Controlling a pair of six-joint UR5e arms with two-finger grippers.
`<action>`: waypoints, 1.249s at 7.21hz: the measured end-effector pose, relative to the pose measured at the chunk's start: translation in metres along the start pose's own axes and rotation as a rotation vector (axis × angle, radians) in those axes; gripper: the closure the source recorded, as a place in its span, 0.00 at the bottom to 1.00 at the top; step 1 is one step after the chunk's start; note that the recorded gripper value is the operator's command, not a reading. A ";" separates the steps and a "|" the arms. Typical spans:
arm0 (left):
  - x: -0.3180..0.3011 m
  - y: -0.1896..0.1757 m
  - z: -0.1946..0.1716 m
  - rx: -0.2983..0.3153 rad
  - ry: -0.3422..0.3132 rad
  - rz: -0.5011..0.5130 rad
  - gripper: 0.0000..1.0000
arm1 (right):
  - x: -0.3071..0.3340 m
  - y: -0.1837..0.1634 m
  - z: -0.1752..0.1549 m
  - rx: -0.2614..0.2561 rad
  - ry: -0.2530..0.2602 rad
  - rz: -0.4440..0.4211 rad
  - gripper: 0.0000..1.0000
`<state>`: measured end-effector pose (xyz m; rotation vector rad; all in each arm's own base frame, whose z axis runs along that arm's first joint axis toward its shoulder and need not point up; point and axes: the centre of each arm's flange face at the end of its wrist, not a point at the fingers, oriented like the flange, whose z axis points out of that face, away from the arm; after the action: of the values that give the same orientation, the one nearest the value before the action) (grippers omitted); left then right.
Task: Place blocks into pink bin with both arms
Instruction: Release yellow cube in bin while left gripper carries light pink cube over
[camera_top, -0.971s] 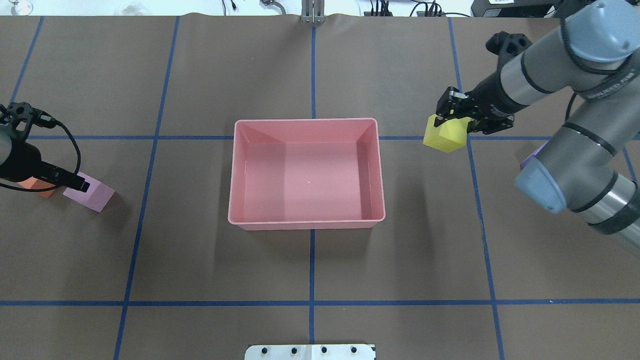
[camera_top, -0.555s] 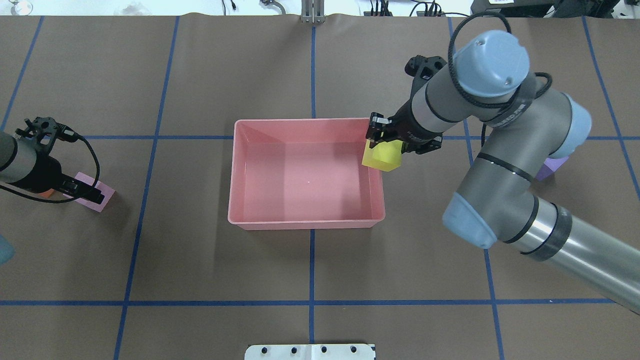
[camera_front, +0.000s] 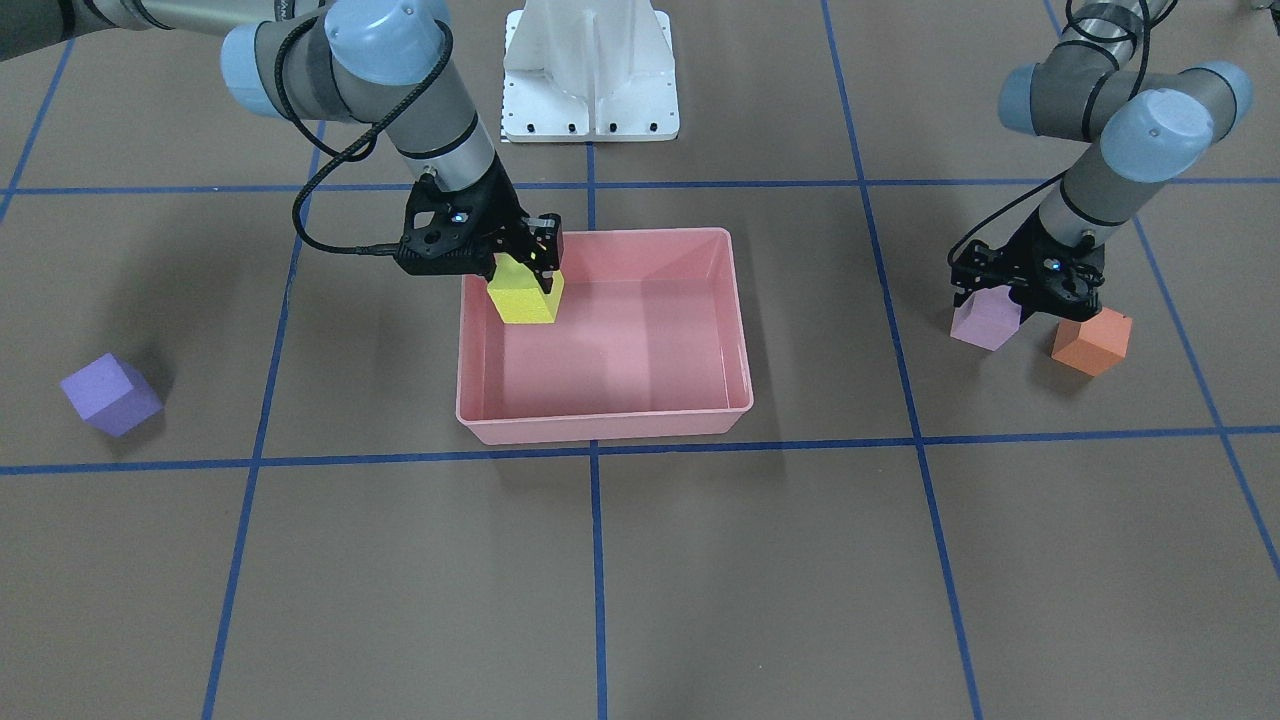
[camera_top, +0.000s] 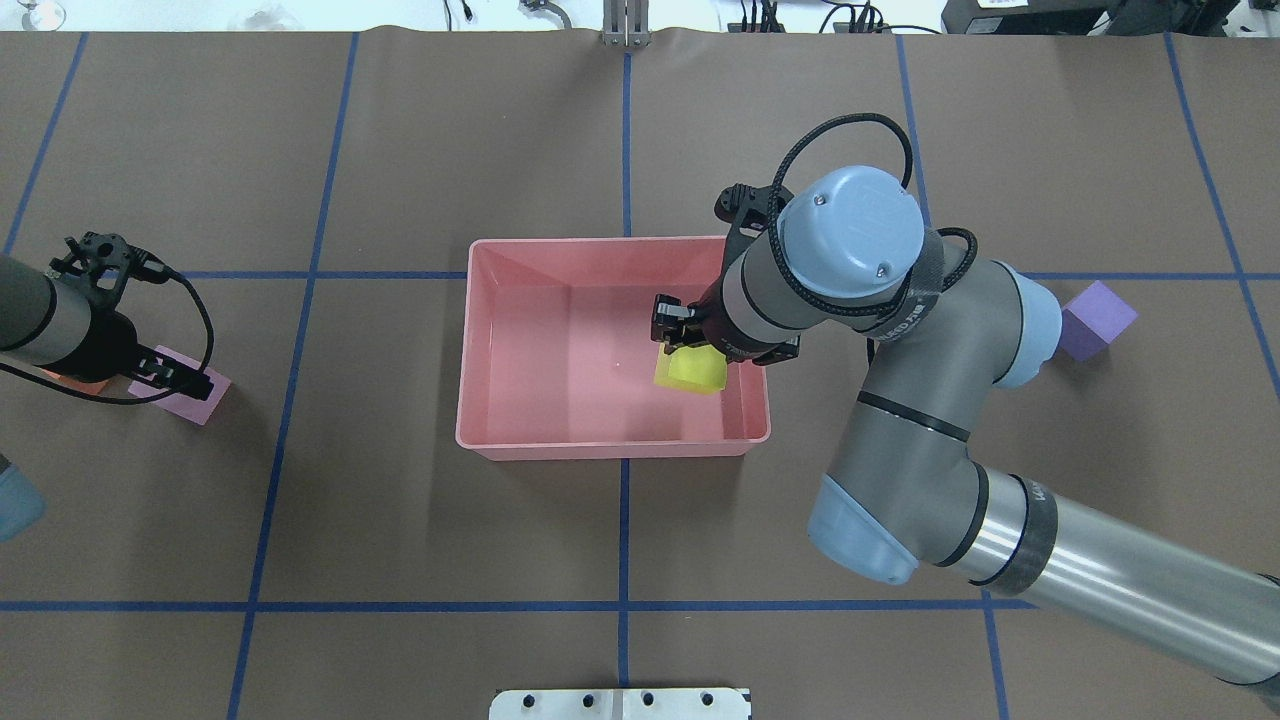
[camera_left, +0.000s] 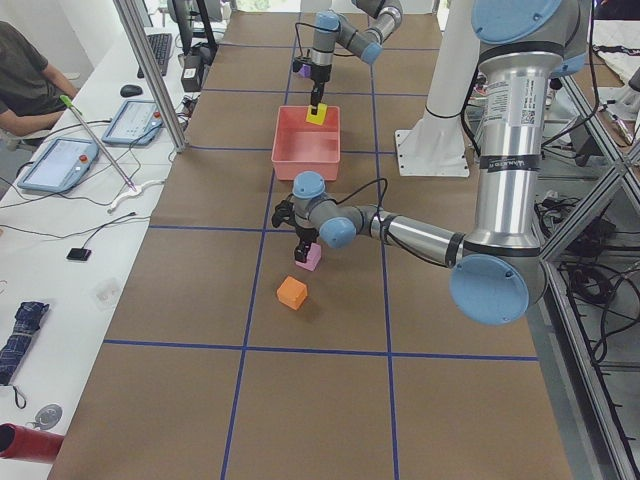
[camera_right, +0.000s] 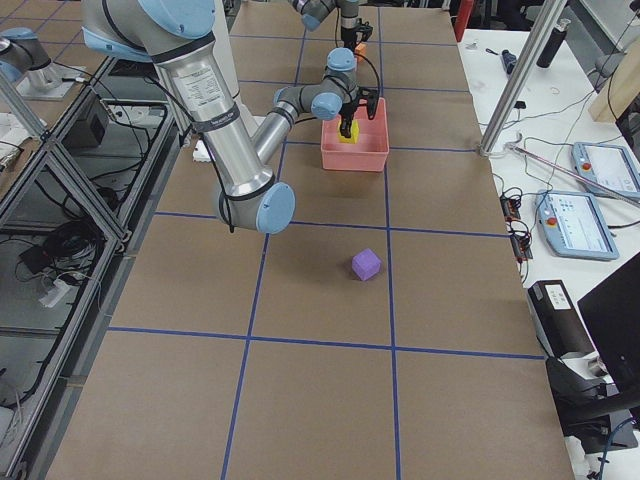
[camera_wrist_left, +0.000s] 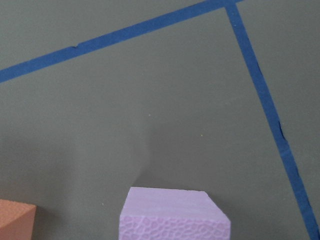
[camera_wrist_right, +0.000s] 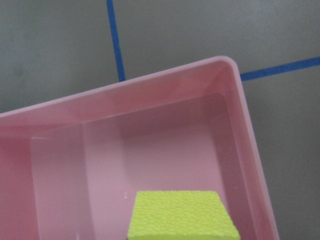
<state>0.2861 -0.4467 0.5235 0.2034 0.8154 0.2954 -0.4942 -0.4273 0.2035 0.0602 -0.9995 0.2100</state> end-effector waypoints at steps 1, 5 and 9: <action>0.005 -0.003 -0.002 0.004 0.006 -0.029 1.00 | -0.002 0.003 0.007 0.005 0.008 -0.003 0.01; 0.111 -0.062 -0.063 -0.043 0.278 -0.397 1.00 | -0.003 -0.013 -0.007 0.039 -0.010 0.024 0.00; 0.273 -0.143 -0.131 -0.063 0.369 -0.664 1.00 | 0.106 -0.125 -0.076 0.004 -0.003 0.130 0.00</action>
<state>0.3914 -0.4809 0.2079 -0.1921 1.1853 -0.2770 -0.3506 -0.5232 0.2575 -0.0011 -1.0072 0.3312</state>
